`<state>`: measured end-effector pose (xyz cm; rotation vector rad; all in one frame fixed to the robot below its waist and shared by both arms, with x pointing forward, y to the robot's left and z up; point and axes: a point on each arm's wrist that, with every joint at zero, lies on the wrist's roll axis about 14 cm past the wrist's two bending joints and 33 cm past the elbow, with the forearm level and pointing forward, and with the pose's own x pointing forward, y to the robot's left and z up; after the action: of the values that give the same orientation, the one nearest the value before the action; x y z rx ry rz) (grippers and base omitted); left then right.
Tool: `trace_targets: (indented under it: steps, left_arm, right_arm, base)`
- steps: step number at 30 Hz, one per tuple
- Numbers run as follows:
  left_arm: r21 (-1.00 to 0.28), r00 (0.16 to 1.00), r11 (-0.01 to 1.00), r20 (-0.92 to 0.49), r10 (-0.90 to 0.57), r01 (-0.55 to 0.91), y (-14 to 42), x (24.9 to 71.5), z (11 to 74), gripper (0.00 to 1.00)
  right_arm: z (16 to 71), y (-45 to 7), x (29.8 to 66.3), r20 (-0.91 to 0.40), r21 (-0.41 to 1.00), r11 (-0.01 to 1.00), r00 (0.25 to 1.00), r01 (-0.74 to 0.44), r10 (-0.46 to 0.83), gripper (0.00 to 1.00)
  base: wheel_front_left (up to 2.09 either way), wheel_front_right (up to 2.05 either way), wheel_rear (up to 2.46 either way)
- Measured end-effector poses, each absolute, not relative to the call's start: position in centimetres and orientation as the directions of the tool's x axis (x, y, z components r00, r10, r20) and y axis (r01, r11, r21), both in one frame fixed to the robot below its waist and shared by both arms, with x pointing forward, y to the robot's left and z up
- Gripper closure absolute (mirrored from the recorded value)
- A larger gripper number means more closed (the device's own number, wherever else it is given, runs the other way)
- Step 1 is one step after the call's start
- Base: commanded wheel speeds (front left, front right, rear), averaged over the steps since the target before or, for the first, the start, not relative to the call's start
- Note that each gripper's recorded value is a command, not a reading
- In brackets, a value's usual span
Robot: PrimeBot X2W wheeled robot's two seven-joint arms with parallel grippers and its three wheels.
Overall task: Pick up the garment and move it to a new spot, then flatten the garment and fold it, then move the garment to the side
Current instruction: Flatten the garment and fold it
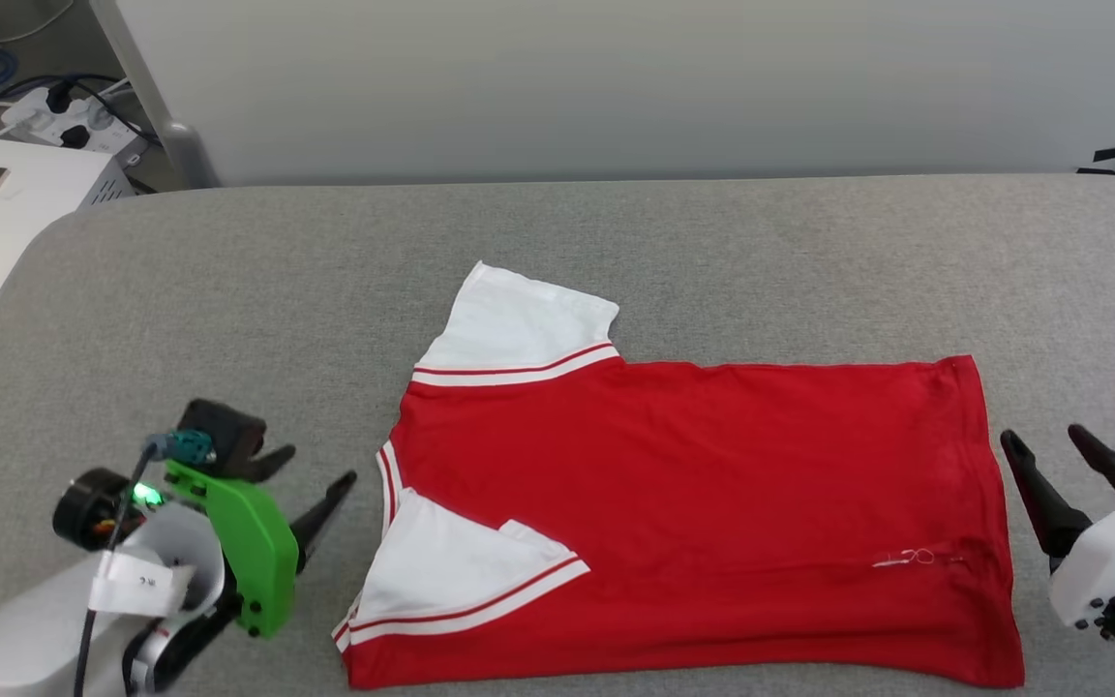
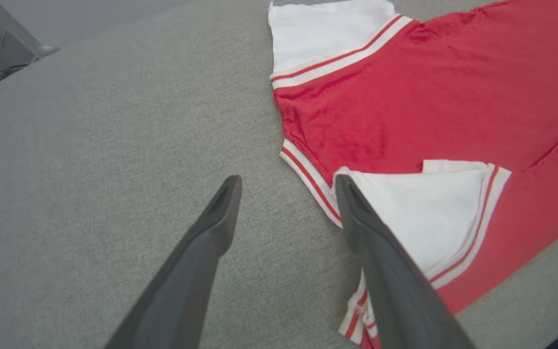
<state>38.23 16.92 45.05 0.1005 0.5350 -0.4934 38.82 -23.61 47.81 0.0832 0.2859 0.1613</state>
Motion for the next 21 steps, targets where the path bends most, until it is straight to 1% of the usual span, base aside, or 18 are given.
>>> trace_targets:
  steps: [3, 5, 10, 14, 16, 21]
  left_arm:
    - [0.037, 0.808, 0.879, -0.414, -0.42, 0.476, 16.8, 41.0, 48.0, 0.0]
    - [0.052, 0.835, 0.883, -0.355, -0.42, 0.466, 16.5, 42.6, 49.7, 0.0]
    - [0.105, 0.865, 0.879, -0.264, -0.427, 0.466, 16.0, 46.9, 52.8, 0.0]
    - [0.122, 0.851, 0.862, -0.277, -0.447, 0.492, 15.1, 50.1, 53.5, 0.0]
    - [0.123, 0.832, 0.85, -0.315, -0.456, 0.512, 14.6, 51.8, 53.3, 0.0]
    - [0.026, 0.762, 0.853, -0.465, -0.451, 0.521, 13.6, 55.2, 51.1, 0.0]
  right_arm:
    - [50.8, -23.2, 39.4, -0.131, 0.089, 0.986, 0.98, -0.14, 0.151, 0.0]
    - [52.6, -23.0, 39.7, -0.042, 0.086, 0.988, 0.99, -0.132, 0.136, 0.0]
    - [55.5, -22.2, 40.0, 0.106, 0.064, 0.99, 0.988, -0.122, 0.115, 0.0]
    - [56.2, -21.6, 40.5, 0.144, 0.042, 0.992, 0.984, -0.117, 0.109, 0.0]
    - [56.3, -21.1, 40.9, 0.149, 0.043, 0.992, 0.982, -0.123, 0.115, 0.0]
    - [55.5, -20.5, 42.0, 0.135, 0.037, 0.991, 0.983, -0.128, 0.122, 0.0]
  base:
    - [0.0, 0.0, 0.0]
    - [0.0, 0.0, 0.0]
    - [0.0, 0.0, 0.0]
    - [0.0, 0.0, 0.0]
    - [0.0, 0.0, 0.0]
    - [0.0, 0.0, 0.0]
